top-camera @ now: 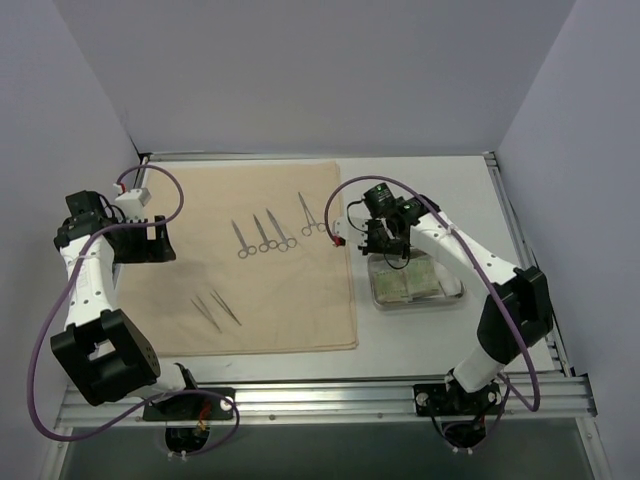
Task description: Prepare the surgical pack
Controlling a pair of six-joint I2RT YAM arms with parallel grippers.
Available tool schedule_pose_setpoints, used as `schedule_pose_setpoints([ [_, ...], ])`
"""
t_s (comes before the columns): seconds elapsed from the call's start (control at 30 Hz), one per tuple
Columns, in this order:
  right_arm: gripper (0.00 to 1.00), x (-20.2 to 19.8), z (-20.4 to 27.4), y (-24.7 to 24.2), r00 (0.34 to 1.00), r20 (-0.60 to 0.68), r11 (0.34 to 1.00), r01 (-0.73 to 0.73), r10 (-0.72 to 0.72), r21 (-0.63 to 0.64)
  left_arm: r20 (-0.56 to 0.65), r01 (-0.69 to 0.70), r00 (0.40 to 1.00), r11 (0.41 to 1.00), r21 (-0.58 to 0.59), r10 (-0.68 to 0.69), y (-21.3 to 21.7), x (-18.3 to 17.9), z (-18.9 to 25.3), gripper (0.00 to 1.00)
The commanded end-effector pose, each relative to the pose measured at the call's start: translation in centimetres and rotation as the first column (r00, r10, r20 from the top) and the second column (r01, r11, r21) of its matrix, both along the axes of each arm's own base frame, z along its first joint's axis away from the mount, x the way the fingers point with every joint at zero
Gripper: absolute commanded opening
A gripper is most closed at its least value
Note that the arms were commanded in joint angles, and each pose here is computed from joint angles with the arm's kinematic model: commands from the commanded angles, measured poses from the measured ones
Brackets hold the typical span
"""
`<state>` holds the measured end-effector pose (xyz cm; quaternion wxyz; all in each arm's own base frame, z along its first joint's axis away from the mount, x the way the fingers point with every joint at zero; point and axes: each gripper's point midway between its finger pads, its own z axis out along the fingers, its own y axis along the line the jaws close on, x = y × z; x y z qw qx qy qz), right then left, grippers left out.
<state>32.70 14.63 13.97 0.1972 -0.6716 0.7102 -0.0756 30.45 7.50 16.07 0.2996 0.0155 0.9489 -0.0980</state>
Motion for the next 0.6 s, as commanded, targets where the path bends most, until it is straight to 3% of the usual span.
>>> schedule_pose_setpoints([
  [0.0, 0.0, -1.3, -3.3, -2.3, 0.991, -0.129, 0.989, -0.059, 0.042, -0.134, 0.045, 0.029, 0.999, 1.0, 0.002, -0.029, -0.2, 0.9, 1.3, 0.95],
  [0.43, 0.0, -0.4, -7.1, -4.6, 0.984, -0.178, 0.991, -0.051, 0.029, -0.12, 0.034, 0.025, 0.999, 1.0, 0.011, -0.025, 0.1, 0.8, 1.2, 0.95],
  [0.57, 0.0, -0.1, -7.7, -3.8, 0.983, -0.177, 0.997, -0.059, 0.049, -0.05, 0.032, 0.021, 0.999, 1.0, 0.011, -0.021, 0.1, 0.9, 1.3, 0.96],
])
